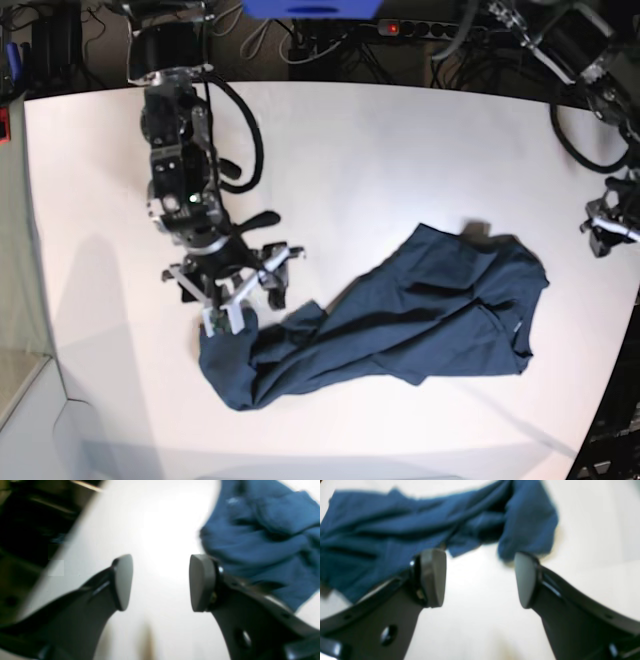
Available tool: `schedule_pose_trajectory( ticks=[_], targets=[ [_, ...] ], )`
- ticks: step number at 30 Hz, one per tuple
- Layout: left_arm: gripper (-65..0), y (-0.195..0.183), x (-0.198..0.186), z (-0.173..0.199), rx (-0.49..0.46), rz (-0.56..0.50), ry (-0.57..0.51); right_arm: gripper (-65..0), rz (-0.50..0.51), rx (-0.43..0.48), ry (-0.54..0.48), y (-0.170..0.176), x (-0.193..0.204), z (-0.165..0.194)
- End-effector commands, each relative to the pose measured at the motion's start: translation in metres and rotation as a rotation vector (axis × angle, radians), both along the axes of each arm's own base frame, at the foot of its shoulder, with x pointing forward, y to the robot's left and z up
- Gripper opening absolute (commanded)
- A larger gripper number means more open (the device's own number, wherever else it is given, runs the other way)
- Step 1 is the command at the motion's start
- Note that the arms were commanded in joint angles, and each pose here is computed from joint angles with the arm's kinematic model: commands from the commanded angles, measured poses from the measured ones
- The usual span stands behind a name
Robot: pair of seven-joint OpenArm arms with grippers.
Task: Layout the t-shirt on the table in an organized manner, then fold the t-shirt properly
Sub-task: 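Release the t-shirt and move the right gripper toward the collar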
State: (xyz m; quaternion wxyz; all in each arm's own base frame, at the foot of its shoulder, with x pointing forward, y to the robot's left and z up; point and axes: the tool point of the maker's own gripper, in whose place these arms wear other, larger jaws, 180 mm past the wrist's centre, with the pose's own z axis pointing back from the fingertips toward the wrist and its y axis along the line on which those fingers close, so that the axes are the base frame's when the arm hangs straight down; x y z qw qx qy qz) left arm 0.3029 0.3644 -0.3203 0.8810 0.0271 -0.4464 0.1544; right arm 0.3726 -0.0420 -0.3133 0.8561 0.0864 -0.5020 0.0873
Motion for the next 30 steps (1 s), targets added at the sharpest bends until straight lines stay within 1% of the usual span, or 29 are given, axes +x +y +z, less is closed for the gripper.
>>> schedule_pose_trajectory(
  ticks=[1, 4, 7, 9, 10, 14, 17, 23, 26, 30],
  targets=[
    [-30.3, 0.014, 0.007, 0.008, 0.023, 0.027, -0.029, -22.0, 0.039, 0.026, -0.049, 0.017, 0.001, 0.014],
    [-30.5, 0.006, 0.024, -0.009, 0.012, -0.012, -0.021, -22.0, 0.14, 0.018, -0.022, 0.053, -0.016, 0.004],
    [-30.8, 0.009, 0.026, -0.006, 0.043, -0.042, -0.007, -22.0, 0.223, 0.021, 0.01, 0.086, -0.026, -0.008],
    [-30.8, 0.014, 0.016, -0.01, 0.055, -0.036, 0.012, -21.9, 0.254, 0.027, 0.01, 0.103, -0.022, -0.01],
    [-30.8, 0.015, 0.012, -0.01, 0.069, -0.037, 0.021, -21.9, 0.267, 0.021, 0.026, 0.108, -0.022, -0.019],
    [-30.8, 0.03, -0.016, -0.005, 0.157, -0.049, 0.069, -21.9, 0.325, 0.001, 0.038, 0.135, -0.008, -0.039],
    [-30.8, 0.04, -0.039, 0.0, 0.208, -0.036, 0.096, -21.9, 0.362, -0.025, 0.059, 0.15, -0.002, -0.057],
    [-30.8, 0.057, -0.07, 0.012, 0.258, 0.027, 0.101, -21.9, 0.435, -0.033, 0.047, 0.182, -0.004, -0.066],
    [-30.8, 0.062, -0.077, 0.013, 0.257, 0.051, 0.102, -21.9, 0.447, -0.046, 0.058, 0.184, -0.008, -0.076],
    [-30.8, 0.065, -0.082, 0.013, 0.254, 0.07, 0.101, -21.9, 0.442, -0.041, 0.059, 0.182, -0.009, -0.088]
  ],
)
